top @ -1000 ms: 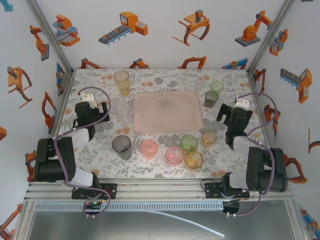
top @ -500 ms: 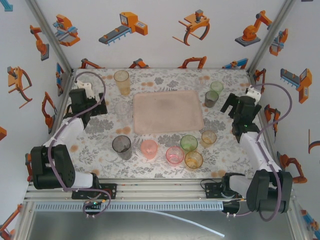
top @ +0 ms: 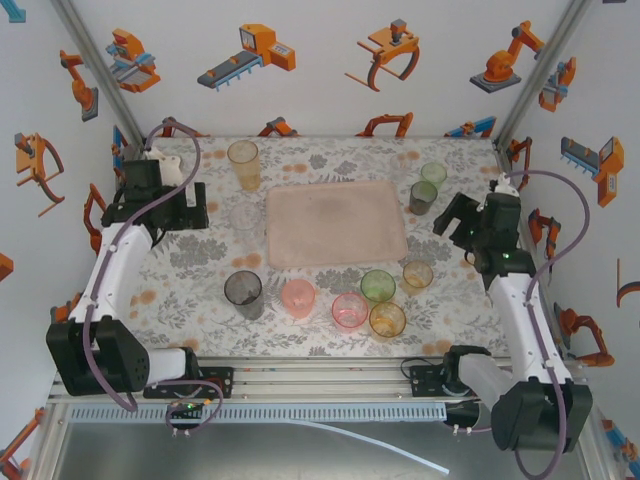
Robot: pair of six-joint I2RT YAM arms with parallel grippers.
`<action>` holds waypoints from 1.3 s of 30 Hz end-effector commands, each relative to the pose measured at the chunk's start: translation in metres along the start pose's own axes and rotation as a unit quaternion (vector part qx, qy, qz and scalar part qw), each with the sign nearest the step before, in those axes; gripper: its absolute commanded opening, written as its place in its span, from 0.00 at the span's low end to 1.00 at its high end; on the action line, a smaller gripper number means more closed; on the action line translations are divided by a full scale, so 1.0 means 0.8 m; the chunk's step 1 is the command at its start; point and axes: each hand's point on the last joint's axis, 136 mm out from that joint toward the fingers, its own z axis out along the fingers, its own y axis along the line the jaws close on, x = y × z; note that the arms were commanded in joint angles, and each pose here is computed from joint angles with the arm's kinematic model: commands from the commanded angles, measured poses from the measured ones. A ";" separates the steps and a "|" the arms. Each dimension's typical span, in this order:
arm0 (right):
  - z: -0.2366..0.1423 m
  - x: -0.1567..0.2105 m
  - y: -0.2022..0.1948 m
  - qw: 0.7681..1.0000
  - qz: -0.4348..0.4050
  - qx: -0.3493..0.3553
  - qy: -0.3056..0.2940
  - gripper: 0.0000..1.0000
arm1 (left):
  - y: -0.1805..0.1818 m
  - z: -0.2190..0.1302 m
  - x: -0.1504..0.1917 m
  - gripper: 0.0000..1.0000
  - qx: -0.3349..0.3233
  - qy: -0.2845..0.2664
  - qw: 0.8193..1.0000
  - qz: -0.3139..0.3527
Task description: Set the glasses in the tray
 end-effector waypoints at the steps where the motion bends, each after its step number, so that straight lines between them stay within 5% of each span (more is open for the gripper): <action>1: -0.021 0.013 0.014 0.998 -0.023 -0.003 0.050 0.75 | -0.008 -0.034 -0.001 0.97 0.013 0.016 1.000 0.016; 15: -0.072 0.073 0.106 0.981 -0.129 -0.038 0.138 0.67 | -0.071 -0.095 -0.029 0.98 0.146 0.026 0.985 0.094; 23: -0.067 0.112 0.135 0.968 -0.161 -0.050 0.185 0.62 | -0.095 -0.112 -0.007 0.97 0.190 0.032 0.971 0.141; 39: -0.069 0.083 0.045 0.971 -0.149 0.127 0.138 0.61 | -0.128 -0.138 -0.021 0.97 0.222 0.019 0.963 0.152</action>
